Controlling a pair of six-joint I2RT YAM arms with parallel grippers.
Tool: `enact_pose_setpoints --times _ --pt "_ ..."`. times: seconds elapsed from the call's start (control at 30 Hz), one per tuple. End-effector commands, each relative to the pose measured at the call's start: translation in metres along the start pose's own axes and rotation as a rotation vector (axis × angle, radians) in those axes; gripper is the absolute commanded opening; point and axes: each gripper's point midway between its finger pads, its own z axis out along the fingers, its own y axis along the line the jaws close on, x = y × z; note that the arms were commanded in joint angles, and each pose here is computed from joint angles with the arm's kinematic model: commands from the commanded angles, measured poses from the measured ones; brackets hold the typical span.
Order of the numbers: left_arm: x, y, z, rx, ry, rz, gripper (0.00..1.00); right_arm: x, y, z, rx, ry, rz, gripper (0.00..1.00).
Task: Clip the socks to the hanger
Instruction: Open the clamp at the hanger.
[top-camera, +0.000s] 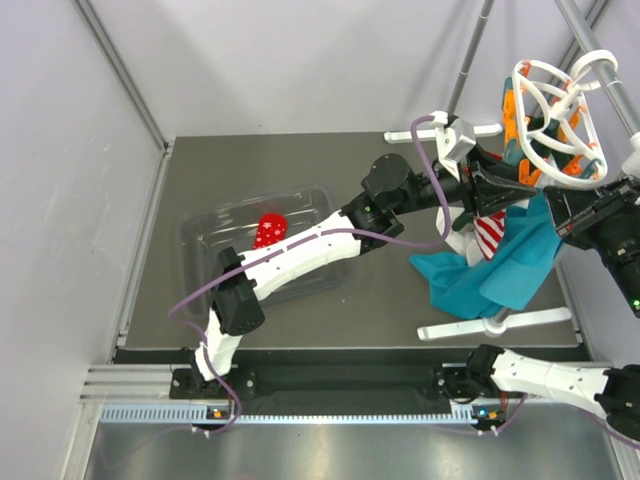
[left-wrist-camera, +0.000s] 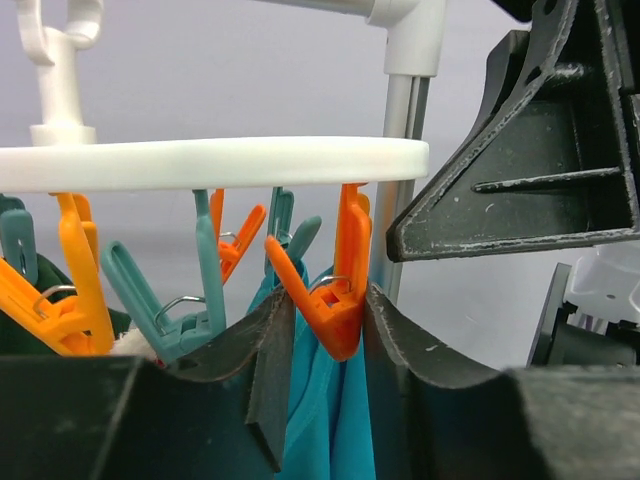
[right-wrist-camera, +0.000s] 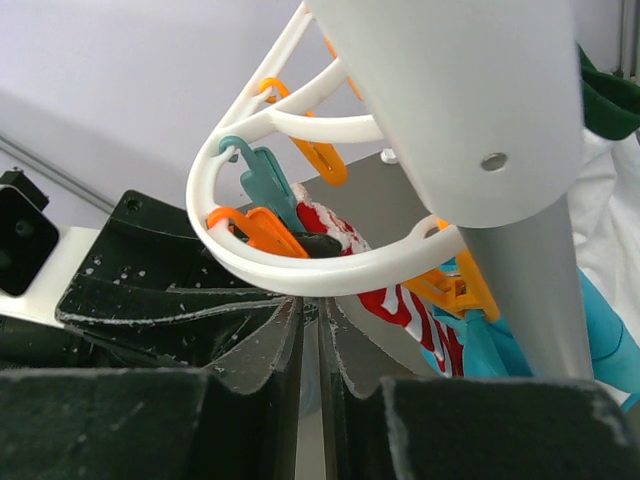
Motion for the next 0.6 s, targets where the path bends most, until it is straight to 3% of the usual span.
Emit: enact_pose_setpoints --times 0.0,0.1,0.13,0.17,0.2,0.27,0.47,0.57 --pt "-0.029 -0.008 0.004 0.032 -0.069 0.028 0.34 -0.001 0.011 0.006 -0.015 -0.003 -0.001 0.13" --pt "-0.031 -0.007 0.003 0.019 -0.062 0.032 0.24 0.000 0.014 0.007 -0.023 0.005 -0.004 0.16" --pt "-0.035 -0.009 0.003 0.011 -0.063 0.033 0.18 0.000 0.015 0.007 -0.023 0.005 -0.007 0.17" --pt "-0.035 -0.007 0.003 -0.003 -0.058 0.044 0.04 -0.002 0.015 0.006 -0.027 0.002 -0.004 0.18" --pt "-0.031 -0.004 0.002 -0.027 -0.035 0.042 0.02 -0.002 0.016 0.006 -0.028 0.002 -0.003 0.19" --pt "-0.035 -0.005 0.003 -0.075 -0.027 0.095 0.00 -0.002 0.016 0.006 -0.028 0.006 -0.009 0.21" --pt "-0.024 -0.014 0.007 -0.257 0.093 0.322 0.00 0.001 0.020 0.010 -0.020 0.023 -0.028 0.43" --pt "-0.020 -0.014 0.004 -0.337 0.131 0.419 0.00 0.000 0.020 0.012 -0.007 0.024 -0.037 0.47"
